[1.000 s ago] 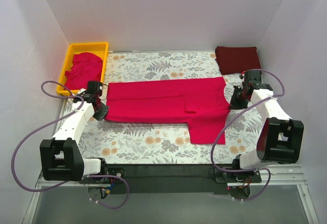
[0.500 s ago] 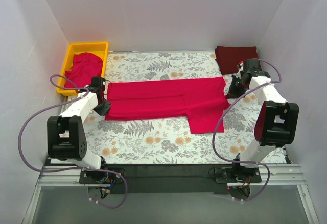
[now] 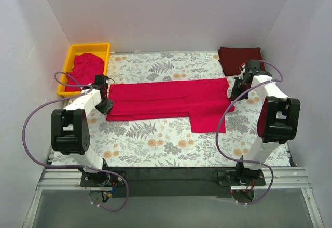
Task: Fold and stack the t-shirts
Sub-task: Fold the tshirt
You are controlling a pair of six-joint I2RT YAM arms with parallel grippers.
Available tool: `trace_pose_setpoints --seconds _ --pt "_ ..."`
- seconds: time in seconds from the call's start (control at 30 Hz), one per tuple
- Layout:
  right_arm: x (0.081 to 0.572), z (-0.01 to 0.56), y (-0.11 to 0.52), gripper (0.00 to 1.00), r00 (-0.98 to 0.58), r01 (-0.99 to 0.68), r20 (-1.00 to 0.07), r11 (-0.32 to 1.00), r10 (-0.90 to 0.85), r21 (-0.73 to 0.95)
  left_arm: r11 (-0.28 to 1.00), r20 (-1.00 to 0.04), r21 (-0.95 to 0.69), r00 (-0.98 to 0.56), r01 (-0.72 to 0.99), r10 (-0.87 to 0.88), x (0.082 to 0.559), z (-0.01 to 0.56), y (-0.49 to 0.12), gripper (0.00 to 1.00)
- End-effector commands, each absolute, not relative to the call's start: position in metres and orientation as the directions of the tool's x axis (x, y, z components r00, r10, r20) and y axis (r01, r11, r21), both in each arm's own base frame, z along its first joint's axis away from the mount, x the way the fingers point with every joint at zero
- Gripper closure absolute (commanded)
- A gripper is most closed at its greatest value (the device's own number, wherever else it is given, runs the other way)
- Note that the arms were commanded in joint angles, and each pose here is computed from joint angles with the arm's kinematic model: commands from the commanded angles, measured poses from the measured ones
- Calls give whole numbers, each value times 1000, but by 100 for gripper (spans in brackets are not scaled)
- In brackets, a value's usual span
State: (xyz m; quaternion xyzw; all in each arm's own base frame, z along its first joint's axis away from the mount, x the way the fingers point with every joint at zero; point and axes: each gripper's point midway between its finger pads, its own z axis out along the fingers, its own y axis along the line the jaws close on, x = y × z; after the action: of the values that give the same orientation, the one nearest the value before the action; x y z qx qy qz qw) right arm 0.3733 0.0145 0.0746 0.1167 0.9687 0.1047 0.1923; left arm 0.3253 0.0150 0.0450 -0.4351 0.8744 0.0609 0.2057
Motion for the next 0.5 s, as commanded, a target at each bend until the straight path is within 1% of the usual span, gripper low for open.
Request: trace_pose_setpoints --seconds 0.0,0.17,0.47 --pt "385 76 4 99 -886 191 -384 959 260 210 594 -464 -62 -504 -802 -728 339 50 28 100" --pt "384 66 -2 99 -887 215 -374 958 273 189 595 -474 -53 -504 -802 -722 348 49 30 100" --pt "381 54 -7 99 -882 248 -364 951 300 184 584 -496 -38 -492 -811 -716 350 47 35 100"
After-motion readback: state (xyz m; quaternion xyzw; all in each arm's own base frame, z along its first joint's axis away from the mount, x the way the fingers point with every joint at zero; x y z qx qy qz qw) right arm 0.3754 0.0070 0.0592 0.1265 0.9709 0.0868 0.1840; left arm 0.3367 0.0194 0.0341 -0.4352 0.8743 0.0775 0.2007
